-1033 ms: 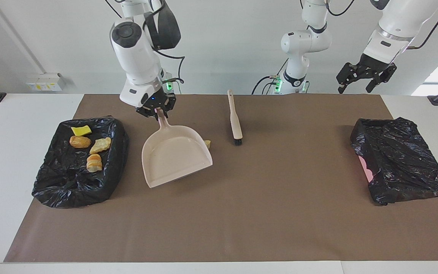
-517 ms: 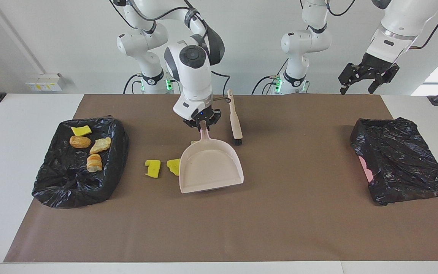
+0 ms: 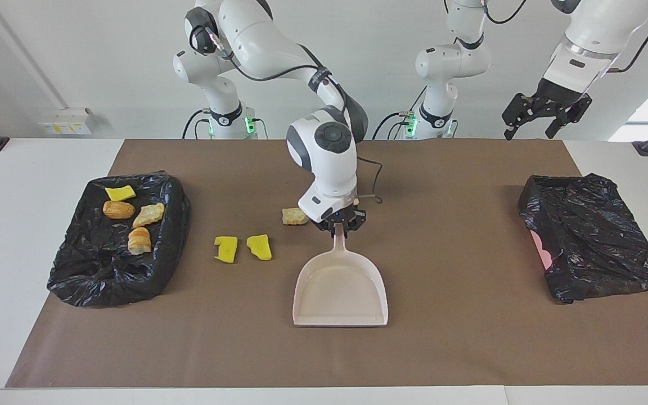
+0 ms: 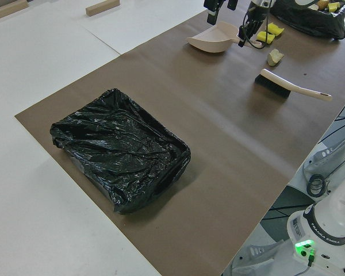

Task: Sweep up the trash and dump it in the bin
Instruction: 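Bring the dustpan back and set it down on the mat with the right gripper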

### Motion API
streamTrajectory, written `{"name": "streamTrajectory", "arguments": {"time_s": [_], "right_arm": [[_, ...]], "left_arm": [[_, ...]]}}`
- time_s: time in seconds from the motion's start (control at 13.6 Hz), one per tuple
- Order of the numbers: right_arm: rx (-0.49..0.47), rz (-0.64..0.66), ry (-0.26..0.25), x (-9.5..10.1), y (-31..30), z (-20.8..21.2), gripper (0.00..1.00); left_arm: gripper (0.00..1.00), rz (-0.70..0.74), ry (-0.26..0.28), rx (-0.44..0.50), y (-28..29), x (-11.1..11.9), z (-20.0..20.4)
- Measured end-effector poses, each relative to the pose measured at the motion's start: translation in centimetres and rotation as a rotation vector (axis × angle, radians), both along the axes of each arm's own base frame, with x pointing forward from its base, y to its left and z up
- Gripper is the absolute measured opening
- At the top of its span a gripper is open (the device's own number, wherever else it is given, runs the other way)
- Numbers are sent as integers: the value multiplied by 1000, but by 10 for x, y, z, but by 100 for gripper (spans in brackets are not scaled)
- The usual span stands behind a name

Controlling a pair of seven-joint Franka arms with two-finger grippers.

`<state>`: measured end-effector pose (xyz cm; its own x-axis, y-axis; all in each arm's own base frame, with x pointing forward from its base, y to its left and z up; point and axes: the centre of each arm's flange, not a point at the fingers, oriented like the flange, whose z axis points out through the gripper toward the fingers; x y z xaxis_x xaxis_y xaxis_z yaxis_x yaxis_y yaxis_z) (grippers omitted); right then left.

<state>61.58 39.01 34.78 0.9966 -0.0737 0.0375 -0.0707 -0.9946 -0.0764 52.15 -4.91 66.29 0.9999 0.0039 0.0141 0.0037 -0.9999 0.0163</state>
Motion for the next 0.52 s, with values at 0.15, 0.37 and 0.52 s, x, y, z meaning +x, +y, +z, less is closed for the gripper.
{"name": "streamTrajectory", "arguments": {"time_s": [0.15, 0.37, 0.52], "right_arm": [[-4, -5, -3, 7, 0, -9, 48], [25, 0, -46, 8, 5, 27, 83], [24, 6, -36, -1, 2, 57, 100]], "left_arm": [[100, 0, 0, 0, 0, 0, 0], [100, 0, 0, 0, 0, 0, 0], [100, 0, 0, 0, 0, 0, 0]]}}
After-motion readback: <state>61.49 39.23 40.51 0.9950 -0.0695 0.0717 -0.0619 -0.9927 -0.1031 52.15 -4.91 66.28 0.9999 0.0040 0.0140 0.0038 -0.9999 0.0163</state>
